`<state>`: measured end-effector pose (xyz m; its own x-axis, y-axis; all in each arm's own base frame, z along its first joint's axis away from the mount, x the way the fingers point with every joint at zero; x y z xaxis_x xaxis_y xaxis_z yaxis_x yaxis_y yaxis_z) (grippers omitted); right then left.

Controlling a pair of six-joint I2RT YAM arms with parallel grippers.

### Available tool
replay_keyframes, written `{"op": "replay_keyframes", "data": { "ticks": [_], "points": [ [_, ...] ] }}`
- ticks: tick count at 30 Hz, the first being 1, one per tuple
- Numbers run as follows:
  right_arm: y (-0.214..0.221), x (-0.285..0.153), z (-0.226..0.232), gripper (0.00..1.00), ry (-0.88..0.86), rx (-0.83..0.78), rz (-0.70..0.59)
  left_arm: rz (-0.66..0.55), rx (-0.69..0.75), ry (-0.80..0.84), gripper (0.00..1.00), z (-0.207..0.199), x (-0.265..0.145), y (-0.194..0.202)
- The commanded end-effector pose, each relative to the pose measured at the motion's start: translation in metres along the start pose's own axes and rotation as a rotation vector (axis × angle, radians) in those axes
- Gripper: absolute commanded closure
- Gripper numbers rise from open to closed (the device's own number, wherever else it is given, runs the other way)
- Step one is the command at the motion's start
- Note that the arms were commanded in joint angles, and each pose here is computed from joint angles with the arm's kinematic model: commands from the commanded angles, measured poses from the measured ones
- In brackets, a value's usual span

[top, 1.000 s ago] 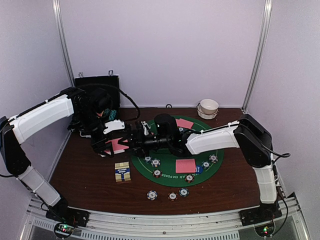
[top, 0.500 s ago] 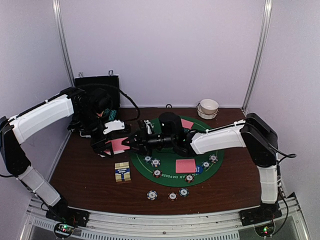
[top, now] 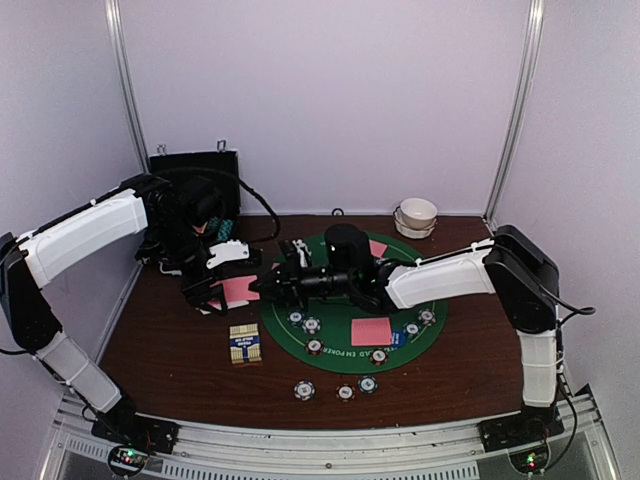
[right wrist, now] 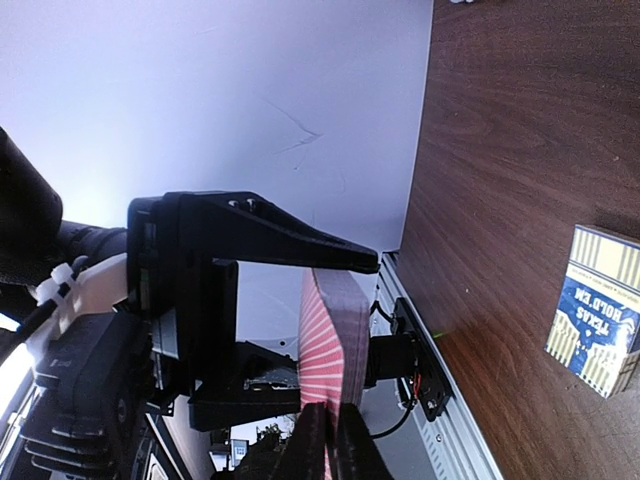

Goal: Distribute texas hold em gaming equipment

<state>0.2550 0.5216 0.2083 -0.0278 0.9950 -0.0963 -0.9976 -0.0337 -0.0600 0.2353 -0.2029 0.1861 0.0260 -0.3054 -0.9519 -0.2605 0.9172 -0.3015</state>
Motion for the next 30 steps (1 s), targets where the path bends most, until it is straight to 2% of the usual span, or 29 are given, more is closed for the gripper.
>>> {"op": "replay_keyframes", "data": {
  "ticks": [1,14,23,25,30],
  "points": [
    [-0.001,-0.015,0.030,0.98,-0.069,-0.025,-0.001,-0.033,0.024,-0.030,1.00,0.000,-0.010,-0.004],
    [-0.025,-0.060,0.018,1.00,-0.068,0.042,-0.047,-0.014,0.029,-0.035,1.00,0.000,-0.008,0.001],
    [-0.050,-0.103,0.002,1.00,0.030,0.026,-0.090,-0.009,0.027,-0.034,1.00,0.000,-0.008,0.003],
    [-0.058,-0.113,-0.001,1.00,0.079,-0.010,-0.100,-0.007,0.026,-0.035,1.00,0.000,-0.008,0.003],
    [-0.072,-0.140,-0.032,1.00,0.338,-0.117,-0.093,-0.006,0.022,-0.038,1.00,0.000,-0.009,0.005]
  ]
}}
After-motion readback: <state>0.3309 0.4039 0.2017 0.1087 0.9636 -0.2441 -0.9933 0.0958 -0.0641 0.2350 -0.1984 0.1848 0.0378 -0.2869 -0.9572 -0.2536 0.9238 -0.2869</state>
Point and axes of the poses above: each gripper's point midway between its finger pads, its own x axis out along the fingers, its own z axis along the line the jaws close on, y = z × x, the point moved 1 cm from there along -x, back along the fingers, and after that the axes turned 1 degree about x, right-handed, at the moved point
